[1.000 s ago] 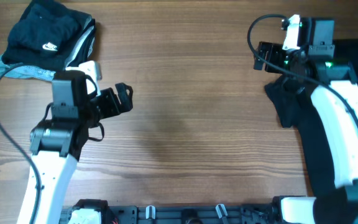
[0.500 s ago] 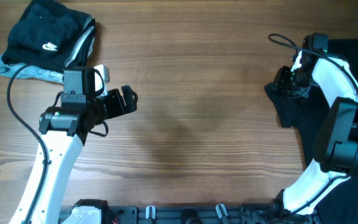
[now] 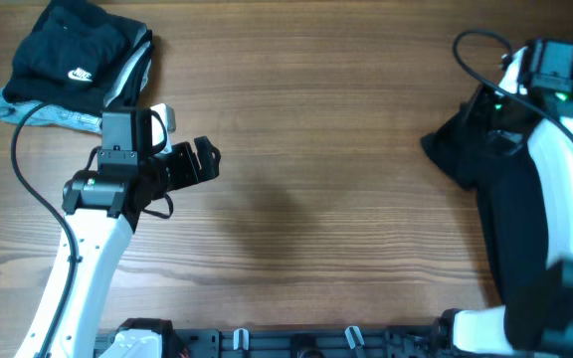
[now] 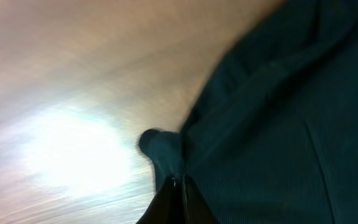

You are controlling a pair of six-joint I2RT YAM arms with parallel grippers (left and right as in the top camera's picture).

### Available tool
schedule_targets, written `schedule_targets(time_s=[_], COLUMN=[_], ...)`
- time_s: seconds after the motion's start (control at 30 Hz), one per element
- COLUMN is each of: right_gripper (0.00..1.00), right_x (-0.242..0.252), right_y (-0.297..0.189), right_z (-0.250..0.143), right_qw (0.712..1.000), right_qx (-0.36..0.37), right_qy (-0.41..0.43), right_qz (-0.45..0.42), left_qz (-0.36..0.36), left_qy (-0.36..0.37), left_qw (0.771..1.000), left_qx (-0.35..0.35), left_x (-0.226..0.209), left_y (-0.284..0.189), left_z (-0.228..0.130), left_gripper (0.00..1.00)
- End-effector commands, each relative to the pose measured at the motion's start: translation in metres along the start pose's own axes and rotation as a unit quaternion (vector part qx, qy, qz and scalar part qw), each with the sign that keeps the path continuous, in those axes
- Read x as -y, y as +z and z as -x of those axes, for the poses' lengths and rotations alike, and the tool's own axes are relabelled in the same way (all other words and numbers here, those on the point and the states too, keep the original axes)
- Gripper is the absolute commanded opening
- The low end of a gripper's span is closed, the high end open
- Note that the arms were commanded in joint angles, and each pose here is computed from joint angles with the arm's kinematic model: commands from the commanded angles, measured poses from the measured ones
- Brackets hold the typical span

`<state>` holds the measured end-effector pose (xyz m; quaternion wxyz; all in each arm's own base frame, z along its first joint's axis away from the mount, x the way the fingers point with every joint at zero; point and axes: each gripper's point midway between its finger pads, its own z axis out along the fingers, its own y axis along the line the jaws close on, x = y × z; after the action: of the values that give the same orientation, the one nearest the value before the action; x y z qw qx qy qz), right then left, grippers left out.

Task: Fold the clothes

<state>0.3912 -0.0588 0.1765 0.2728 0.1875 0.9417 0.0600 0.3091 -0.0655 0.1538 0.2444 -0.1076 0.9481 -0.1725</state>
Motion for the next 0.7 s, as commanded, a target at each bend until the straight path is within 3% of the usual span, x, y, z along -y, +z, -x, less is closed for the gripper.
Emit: schedule_targets(time_s=[0.0, 0.07, 0.13, 0.27, 0.33, 0.47, 0.53, 0.67], right_gripper=[0.04, 0.04, 0.04, 0.05, 0.2, 0.52, 0.61, 0.7], right_x=[-0.064, -0.101, -0.154, -0.241, -0.257, -0.23, -0.211, -0.164], right_y=[-0.08, -0.114, -0.141, -0.167, -0.169, -0.158, -0.169, -0.192], right_z=[0.009, -0.004, -0.043, -0.152, -0.186, -0.141, -0.111, -0.064], right_qw=[0.985, 0.968, 0.946, 0.888, 0.881, 0.943, 0.956, 0.966], right_qx=[0.073, 0.082, 0.054, -0.056, -0.057, 0.033, 0.083, 0.156], right_qy=[-0.043, -0.078, -0.128, -0.259, -0.31, -0.228, -0.182, -0.092], right_qz=[0.153, 0.223, 0.293, 0.377, 0.351, 0.239, 0.216, 0.183], left_qz=[-0.035, -0.046, -0.059, -0.065, -0.063, -0.078, -0.087, -0.096], left_qy=[0.012, 0.019, 0.031, 0.04, 0.045, 0.06, 0.087, 0.2], left_qw=[0.999, 0.998, 0.994, 0.984, 0.981, 0.981, 0.983, 0.975], left_qx=[0.026, 0.05, 0.088, 0.16, 0.179, 0.166, 0.135, 0.026], left_x=[0.016, 0.025, 0.037, 0.044, 0.044, 0.052, 0.064, 0.097], left_y=[-0.012, -0.027, -0.051, -0.095, -0.107, -0.104, -0.086, -0.016], left_z=[0.015, 0.028, 0.044, 0.067, 0.069, 0.064, 0.055, 0.018], left_gripper=[1.0, 1.0, 1.0, 1.0, 1.0, 1.0, 1.0, 1.0])
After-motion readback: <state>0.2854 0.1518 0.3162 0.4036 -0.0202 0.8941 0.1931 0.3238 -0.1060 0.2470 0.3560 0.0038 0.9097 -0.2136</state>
